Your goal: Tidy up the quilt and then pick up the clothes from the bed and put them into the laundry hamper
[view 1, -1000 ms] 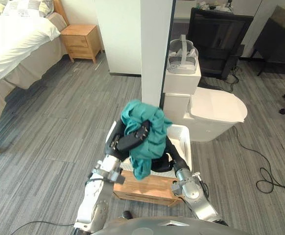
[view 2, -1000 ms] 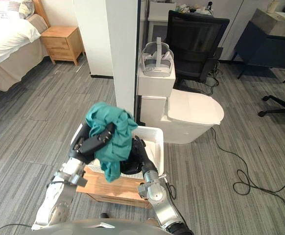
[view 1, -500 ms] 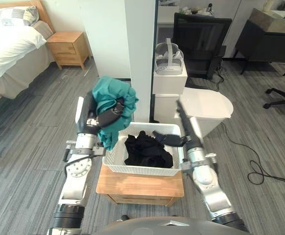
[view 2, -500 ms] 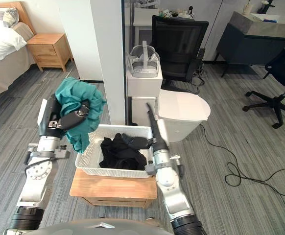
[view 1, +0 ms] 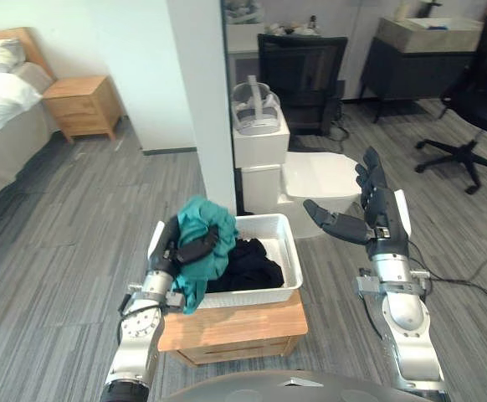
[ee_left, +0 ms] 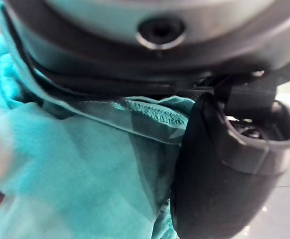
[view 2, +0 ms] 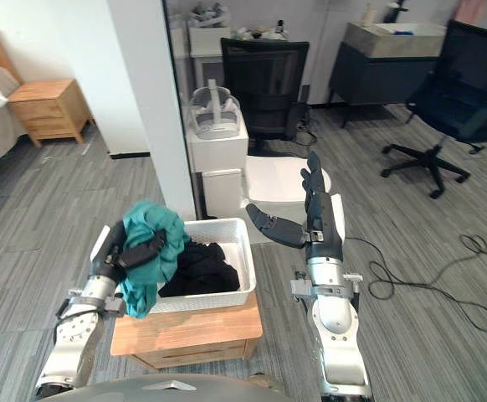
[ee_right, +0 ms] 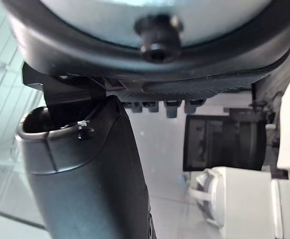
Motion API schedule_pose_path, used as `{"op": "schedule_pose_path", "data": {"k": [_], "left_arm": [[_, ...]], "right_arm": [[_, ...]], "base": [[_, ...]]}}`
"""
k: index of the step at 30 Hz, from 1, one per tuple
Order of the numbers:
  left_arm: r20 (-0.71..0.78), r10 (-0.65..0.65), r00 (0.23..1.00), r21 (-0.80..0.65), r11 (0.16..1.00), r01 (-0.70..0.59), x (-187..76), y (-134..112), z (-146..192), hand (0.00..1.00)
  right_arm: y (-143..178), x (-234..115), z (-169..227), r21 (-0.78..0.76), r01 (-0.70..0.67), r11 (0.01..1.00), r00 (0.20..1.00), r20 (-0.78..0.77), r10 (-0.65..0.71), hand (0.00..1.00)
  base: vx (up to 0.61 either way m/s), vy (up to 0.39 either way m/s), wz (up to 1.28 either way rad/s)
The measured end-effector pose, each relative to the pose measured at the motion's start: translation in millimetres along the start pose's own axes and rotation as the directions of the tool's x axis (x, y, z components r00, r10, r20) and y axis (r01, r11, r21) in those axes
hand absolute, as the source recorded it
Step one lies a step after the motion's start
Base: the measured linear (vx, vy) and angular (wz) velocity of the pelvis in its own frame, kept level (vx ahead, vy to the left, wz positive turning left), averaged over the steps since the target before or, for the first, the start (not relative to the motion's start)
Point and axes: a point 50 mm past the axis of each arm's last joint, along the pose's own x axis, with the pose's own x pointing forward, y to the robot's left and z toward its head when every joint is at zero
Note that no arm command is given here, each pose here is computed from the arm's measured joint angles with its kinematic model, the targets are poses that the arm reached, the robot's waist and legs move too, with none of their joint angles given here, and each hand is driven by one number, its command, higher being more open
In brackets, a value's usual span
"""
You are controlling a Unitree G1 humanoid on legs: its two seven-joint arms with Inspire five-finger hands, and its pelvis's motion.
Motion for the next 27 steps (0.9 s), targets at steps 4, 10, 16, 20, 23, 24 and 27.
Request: {"op": "schedule_pose_path", "data": {"k": [4, 10, 16, 20, 23, 24, 27], "left_arm": [[-0.05, 0.025, 0.998, 0.042, 0.999, -0.023, -1.5, -12.2, -11.1, 0.0], [-0.017, 0.145, 0.989, 0.086, 0.986, -0.143, 2.5, -1.4, -5.6, 0.0], [0.01, 0.187, 0.982, 0.275, 0.944, -0.182, 4.0, 5.1, -3.7, 1.0], [-0.054, 0.216, 0.975, 0.335, 0.924, -0.186, 23.3, 8.4, -9.6, 1.0], [-0.056, 0.239, 0.969, 0.35, 0.914, -0.206, 33.6, 13.3, -8.4, 1.0], [-0.059, 0.239, 0.969, 0.349, 0.915, -0.204, 34.6, 13.0, -8.7, 1.0], [-0.083, 0.242, 0.967, 0.326, 0.923, -0.203, 34.4, 13.0, -12.9, 1.0]], "right_arm": [[-8.0, -19.2, -11.8, 0.031, -0.007, 0.999, 0.997, -0.082, 0.01, 1.0], [-14.6, -48.4, -25.9, 0.057, 0.004, 0.998, 0.981, -0.196, 0.007, 1.0], [-20.1, -65.5, -34.6, 0.085, 0.011, 0.996, 0.965, -0.263, 0.012, 1.0], [-13.4, -59.9, -37.8, 0.105, -0.001, 0.995, 0.968, -0.248, 0.027, 1.0], [-11.1, -48.4, -33.2, 0.108, 0.003, 0.994, 0.98, -0.2, 0.019, 1.0], [-11.8, -47.5, -32.6, 0.106, 0.006, 0.994, 0.981, -0.196, 0.015, 1.0], [-17.7, -45.5, -30.2, 0.083, 0.013, 0.996, 0.984, -0.178, 0.002, 1.0]], "base": [[0.05, -0.022, -0.34], [0.01, -0.03, -0.3], [-0.01, -0.03, -0.19], [-0.07, -0.014, -0.13], [-0.06, -0.027, -0.04], [-0.01, -0.036, -0.02], [0.03, -0.04, 0.03]]}}
